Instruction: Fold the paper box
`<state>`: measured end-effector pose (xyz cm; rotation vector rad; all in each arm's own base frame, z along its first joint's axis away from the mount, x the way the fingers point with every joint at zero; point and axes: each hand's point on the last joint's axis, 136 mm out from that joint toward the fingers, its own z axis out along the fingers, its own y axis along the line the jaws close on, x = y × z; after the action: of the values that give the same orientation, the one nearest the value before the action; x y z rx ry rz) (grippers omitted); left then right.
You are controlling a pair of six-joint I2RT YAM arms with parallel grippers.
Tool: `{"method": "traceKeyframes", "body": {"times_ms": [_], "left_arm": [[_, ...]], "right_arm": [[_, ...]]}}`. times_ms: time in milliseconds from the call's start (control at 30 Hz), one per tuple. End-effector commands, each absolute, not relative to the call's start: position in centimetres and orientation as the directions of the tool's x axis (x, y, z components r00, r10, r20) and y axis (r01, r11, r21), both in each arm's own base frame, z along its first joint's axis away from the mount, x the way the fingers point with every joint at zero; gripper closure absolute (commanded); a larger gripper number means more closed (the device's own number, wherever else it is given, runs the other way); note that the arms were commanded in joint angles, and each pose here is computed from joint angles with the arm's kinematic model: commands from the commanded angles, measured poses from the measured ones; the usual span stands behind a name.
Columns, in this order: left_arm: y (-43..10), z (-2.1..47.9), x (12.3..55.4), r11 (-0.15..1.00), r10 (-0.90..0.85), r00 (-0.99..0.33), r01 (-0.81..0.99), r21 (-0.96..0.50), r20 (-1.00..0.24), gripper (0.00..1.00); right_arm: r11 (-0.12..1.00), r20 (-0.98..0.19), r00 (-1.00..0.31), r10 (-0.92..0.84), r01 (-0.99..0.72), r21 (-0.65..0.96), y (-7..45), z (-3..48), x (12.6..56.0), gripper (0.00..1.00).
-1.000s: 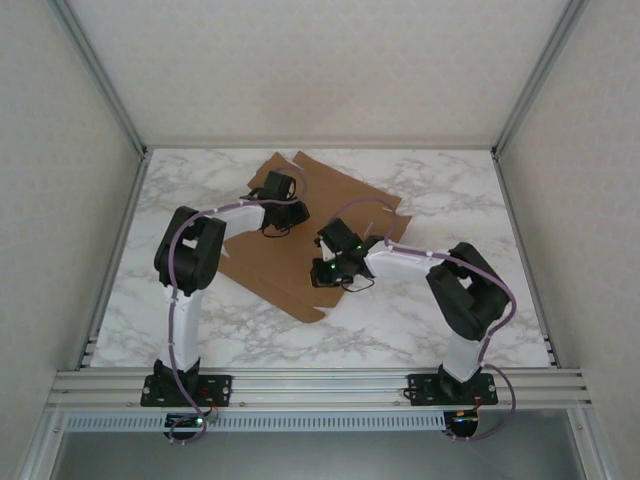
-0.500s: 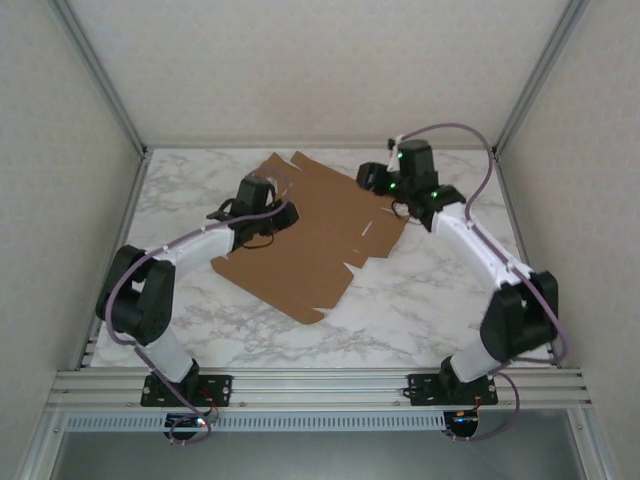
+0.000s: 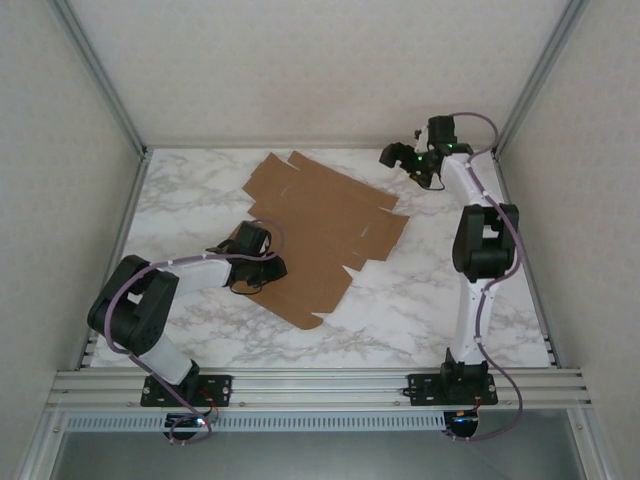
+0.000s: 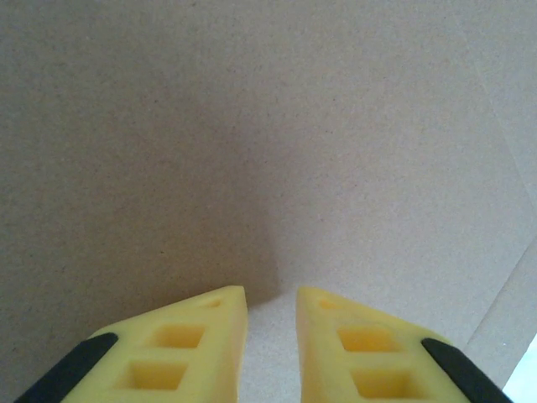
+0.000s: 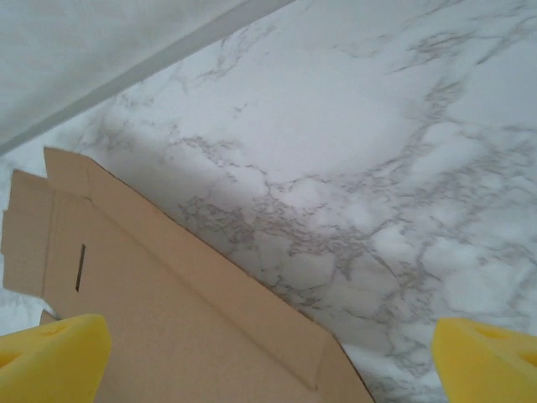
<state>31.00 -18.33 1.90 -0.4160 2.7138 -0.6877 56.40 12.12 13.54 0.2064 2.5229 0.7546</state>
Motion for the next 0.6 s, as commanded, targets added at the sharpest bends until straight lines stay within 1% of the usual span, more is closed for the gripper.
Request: {"method": "traceKeyframes", "body": {"times_ms": [0,133,233,267,367,400,500,567], "left_arm": [[-15.5,-1.1,28.7,0.870,-0.384,-0.910,-0.298,-0.393,-0.158,0.76],[-14.5,-1.1,28.6,0.878,-0.387,-0.908,-0.309,-0.365,-0.161,0.76],[-14.0,-1.1,28.9,0.888,-0.378,-0.910,-0.303,-0.346,-0.171,0.76],[-13.9,-1.1,29.0,0.888,-0.379,-0.910,-0.305,-0.343,-0.171,0.76],[-13.8,-1.1,29.4,0.888,-0.378,-0.910,-0.304,-0.344,-0.170,0.76],[-13.8,-1.0,29.5,0.888,-0.376,-0.911,-0.302,-0.346,-0.168,0.76],[-13.7,-0.7,30.1,0.893,-0.370,-0.912,-0.296,-0.339,-0.178,0.76],[-13.7,-0.4,30.4,0.897,-0.363,-0.913,-0.289,-0.335,-0.186,0.76]], "right_arm": [[0.811,-0.308,-0.927,0.212,-0.009,0.585,12.9,11.2,56.0,0.01],[0.756,-0.253,-0.955,0.156,-0.049,0.652,14.6,9.4,56.4,0.01],[0.683,-0.215,-0.969,0.122,-0.075,0.726,16.2,8.6,56.2,0.04],[0.675,-0.208,-0.971,0.115,-0.077,0.734,16.4,8.2,56.2,0.04],[0.720,-0.198,-0.977,0.082,-0.079,0.689,16.6,6.1,55.9,0.05],[0.719,-0.190,-0.979,0.068,-0.084,0.689,16.9,5.7,55.6,0.06],[0.662,-0.173,-0.983,0.053,-0.095,0.744,18.2,5.7,55.1,0.11],[0.633,-0.183,-0.983,0.033,-0.121,0.765,19.2,6.4,54.9,0.17]]}}
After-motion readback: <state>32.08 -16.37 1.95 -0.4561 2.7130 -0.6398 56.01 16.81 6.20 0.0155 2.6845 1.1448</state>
